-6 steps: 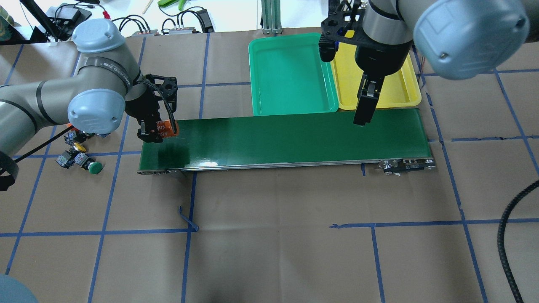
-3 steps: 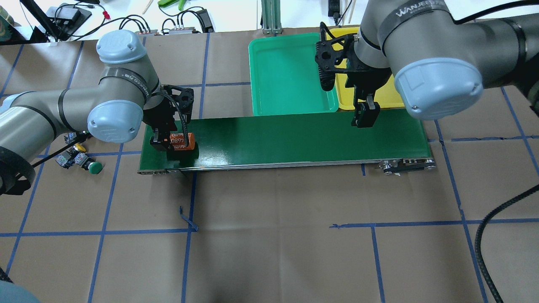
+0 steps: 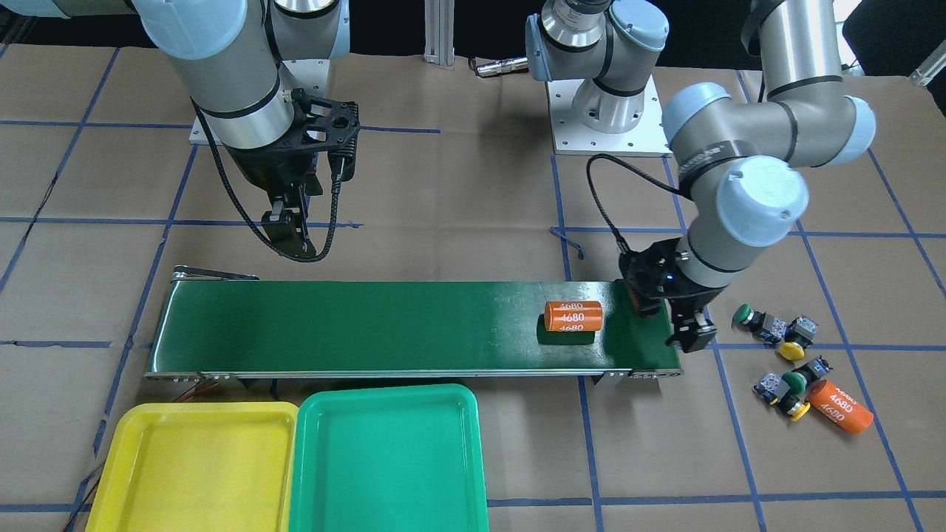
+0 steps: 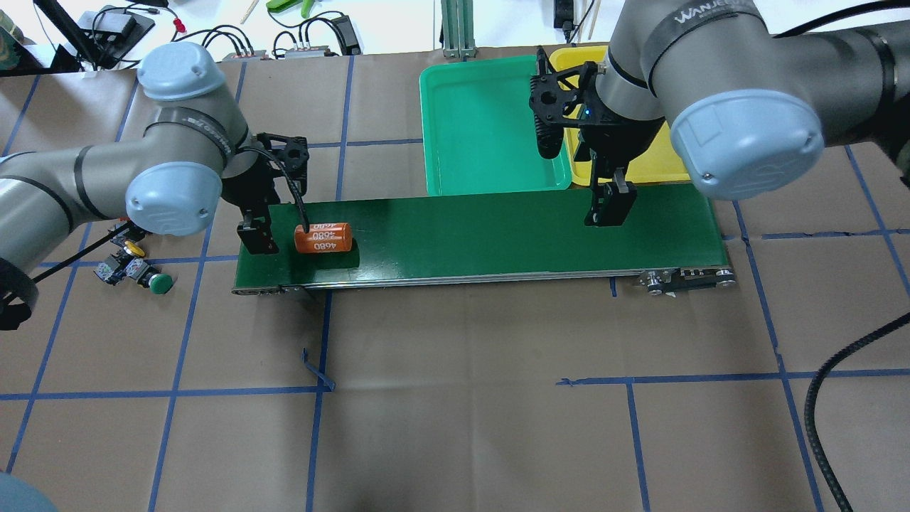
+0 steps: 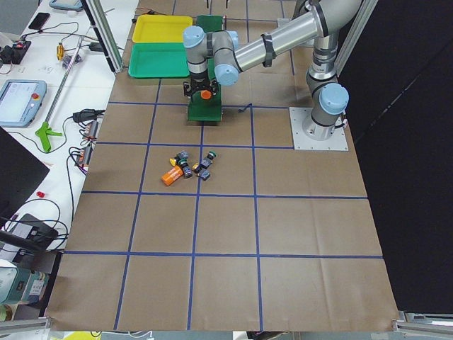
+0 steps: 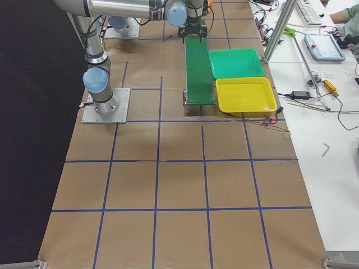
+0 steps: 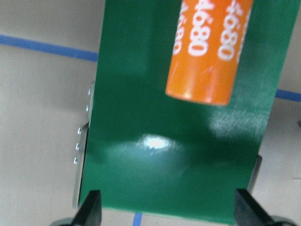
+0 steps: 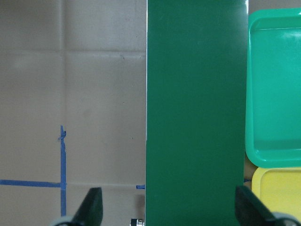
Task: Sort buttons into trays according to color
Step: 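Lower the cylinder onto the conveyor, open left gripper, return to pile, then grasp a green-cap button from the pile with the left gripper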
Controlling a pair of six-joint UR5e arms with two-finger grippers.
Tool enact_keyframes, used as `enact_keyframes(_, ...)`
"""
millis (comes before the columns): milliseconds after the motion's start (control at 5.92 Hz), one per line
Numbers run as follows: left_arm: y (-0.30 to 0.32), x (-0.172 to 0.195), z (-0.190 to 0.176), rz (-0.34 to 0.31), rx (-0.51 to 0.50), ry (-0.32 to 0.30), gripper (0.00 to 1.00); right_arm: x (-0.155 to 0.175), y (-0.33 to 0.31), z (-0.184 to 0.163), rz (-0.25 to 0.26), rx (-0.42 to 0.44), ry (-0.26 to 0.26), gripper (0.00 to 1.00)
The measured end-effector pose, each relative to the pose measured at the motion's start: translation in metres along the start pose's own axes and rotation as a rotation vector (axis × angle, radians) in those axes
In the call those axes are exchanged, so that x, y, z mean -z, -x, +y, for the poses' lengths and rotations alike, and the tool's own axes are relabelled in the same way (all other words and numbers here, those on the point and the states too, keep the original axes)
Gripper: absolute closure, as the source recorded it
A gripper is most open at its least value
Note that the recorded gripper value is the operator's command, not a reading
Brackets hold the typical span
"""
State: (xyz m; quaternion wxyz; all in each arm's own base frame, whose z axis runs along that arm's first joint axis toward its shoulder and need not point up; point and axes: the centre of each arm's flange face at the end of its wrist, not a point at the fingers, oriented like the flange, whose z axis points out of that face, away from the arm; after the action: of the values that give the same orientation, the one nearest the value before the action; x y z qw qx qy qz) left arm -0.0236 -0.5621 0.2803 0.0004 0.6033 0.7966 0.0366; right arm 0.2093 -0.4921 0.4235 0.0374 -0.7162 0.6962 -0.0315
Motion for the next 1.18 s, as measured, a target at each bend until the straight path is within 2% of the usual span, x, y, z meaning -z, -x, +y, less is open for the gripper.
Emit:
enact_keyframes(169, 0.015, -0.007, 0.049, 0.016, 0.054, -0.020, 0.01, 0.001, 0.003, 0.000, -0.004, -0.001, -0.002, 0.00)
enact_keyframes(338, 0.022, -0.012, 0.085, 0.034, 0.021, -0.035, 0.01, 0.003, 0.007, 0.000, -0.003, 0.000, 0.002, 0.00)
enact_keyframes(676, 0.025, -0.033, 0.146, 0.078, -0.191, -0.060, 0.02, 0.004, 0.009, 0.000, -0.002, 0.001, 0.005, 0.00)
enact_keyframes(1014, 0.031, -0.058, 0.188, 0.083, -0.418, -0.086, 0.02, 0.003, 0.010, 0.000, -0.003, 0.000, 0.001, 0.00)
enact_keyframes(1183, 0.032, -0.071, 0.201, 0.089, -0.478, -0.097, 0.02, 0.003, 0.009, -0.001, -0.001, 0.000, 0.001, 0.00)
